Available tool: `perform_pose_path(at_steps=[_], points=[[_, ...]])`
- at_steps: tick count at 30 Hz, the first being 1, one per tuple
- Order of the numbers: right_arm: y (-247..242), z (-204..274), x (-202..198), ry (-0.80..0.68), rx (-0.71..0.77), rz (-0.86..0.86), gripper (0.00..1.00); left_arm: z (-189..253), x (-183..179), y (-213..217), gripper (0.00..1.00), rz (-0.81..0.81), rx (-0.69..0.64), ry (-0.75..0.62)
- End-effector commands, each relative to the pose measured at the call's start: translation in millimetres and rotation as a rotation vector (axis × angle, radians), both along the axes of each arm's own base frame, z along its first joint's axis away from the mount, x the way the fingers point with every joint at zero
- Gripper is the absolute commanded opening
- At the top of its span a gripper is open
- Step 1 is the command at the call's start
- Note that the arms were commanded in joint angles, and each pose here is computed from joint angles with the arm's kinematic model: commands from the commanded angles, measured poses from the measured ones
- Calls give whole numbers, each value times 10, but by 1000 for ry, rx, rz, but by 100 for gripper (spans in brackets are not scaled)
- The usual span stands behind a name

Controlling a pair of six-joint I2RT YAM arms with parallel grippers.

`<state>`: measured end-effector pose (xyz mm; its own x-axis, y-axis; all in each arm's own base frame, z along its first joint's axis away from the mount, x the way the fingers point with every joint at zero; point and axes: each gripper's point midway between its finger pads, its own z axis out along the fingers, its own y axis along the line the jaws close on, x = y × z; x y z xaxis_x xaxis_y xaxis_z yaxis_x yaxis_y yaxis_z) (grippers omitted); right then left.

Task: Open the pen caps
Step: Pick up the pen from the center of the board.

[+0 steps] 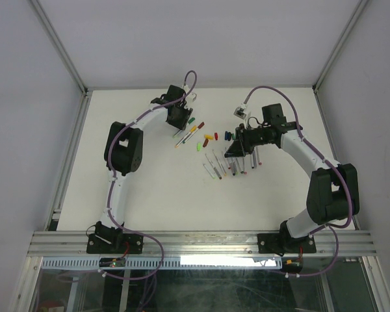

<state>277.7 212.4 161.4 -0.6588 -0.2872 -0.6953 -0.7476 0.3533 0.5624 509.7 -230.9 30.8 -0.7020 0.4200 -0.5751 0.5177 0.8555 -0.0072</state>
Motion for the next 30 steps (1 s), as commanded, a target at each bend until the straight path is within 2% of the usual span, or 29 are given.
perform_pose_path(at_steps=[1,7,19,23,30], points=[[25,176,88,-61,37,18,35,106,24,-116,32,-29,-36,-22],[27,181,84,-60,39,20,35,20,-24,-54,26,-8,-14,-6],[39,210,54,-58,56,30,35,-29,-172,359,1,145,95,-50],[43,222,49,-60,61,32,35,10,-279,563,0,238,113,-59],[78,221,16,-51,80,39,35,110,-643,709,0,351,25,-54]])
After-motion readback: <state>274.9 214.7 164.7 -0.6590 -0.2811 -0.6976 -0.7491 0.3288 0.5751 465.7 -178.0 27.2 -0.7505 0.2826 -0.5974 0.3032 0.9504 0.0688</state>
